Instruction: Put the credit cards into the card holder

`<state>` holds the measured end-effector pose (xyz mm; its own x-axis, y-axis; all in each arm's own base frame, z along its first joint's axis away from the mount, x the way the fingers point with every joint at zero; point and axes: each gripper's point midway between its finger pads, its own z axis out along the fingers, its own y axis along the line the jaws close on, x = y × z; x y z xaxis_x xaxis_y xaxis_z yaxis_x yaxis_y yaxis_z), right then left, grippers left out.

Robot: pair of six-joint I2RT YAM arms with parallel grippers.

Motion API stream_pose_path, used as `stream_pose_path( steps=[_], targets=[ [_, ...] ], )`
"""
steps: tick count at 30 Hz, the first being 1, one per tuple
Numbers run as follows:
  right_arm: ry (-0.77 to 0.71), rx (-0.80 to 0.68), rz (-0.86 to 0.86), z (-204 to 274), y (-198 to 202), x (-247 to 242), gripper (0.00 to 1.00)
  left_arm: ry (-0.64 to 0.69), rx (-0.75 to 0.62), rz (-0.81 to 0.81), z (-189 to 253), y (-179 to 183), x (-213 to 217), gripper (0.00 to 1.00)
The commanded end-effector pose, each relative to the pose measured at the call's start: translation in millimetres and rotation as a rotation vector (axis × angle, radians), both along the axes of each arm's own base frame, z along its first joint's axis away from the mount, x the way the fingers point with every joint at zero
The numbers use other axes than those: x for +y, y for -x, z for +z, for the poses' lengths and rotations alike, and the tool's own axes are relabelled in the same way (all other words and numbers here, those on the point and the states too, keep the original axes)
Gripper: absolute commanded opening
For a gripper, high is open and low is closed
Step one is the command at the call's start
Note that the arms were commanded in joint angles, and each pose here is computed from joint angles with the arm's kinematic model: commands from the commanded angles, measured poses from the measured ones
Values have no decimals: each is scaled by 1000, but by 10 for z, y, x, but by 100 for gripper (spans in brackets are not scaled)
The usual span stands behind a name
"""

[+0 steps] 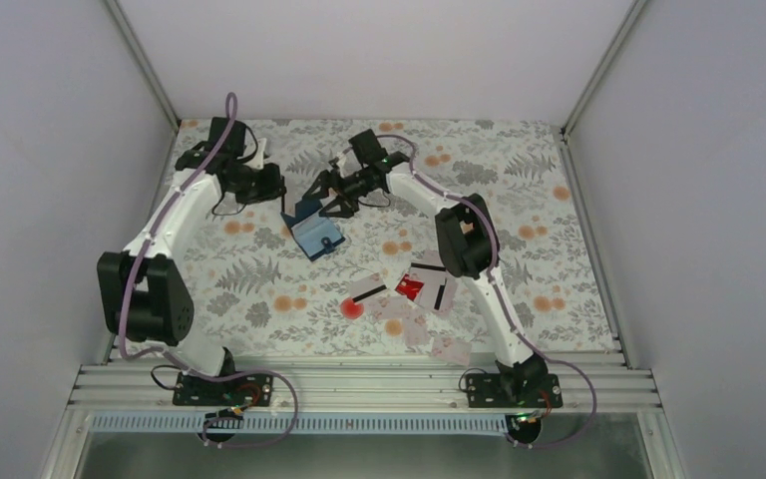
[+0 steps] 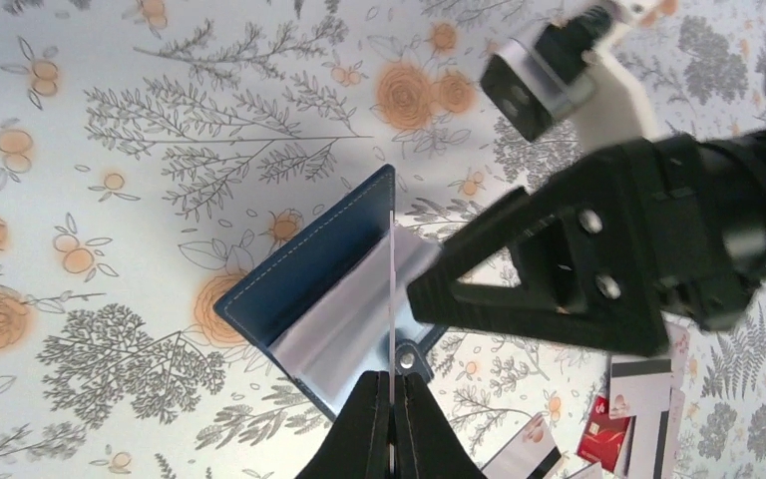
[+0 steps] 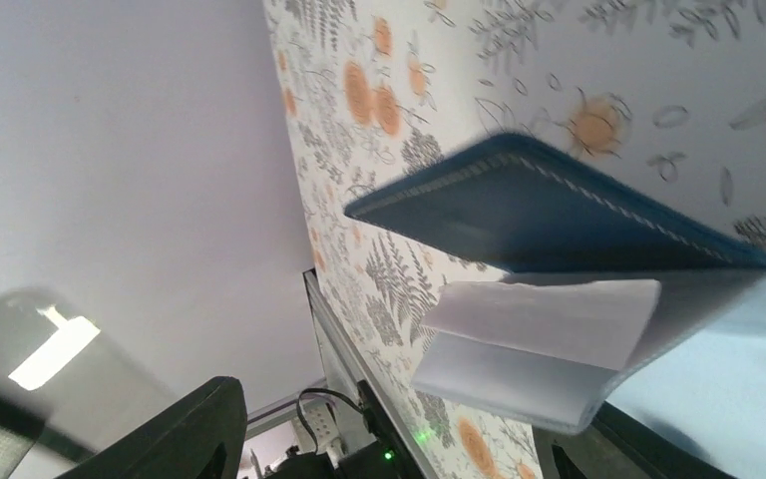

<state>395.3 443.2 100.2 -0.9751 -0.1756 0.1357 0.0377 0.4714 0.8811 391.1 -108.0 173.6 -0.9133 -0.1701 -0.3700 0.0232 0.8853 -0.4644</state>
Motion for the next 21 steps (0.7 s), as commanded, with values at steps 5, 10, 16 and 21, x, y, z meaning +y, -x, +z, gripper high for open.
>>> stream_pose_path(
  steps=[5,10,16,21],
  targets=[
    [-86,9,28,-79,-76,201,74,-71,-110,-89,257,281,61,2],
    [-126,-12,32,-89,-188,297,74,-70,-152,-138,300,338,28,2],
    [-168,-26,25,-63,-273,360,74,-67,-144,-157,196,353,-1,2],
    [-165,-12,38,-172,-256,353,74,-91,-119,-162,29,333,0,2]
  ],
)
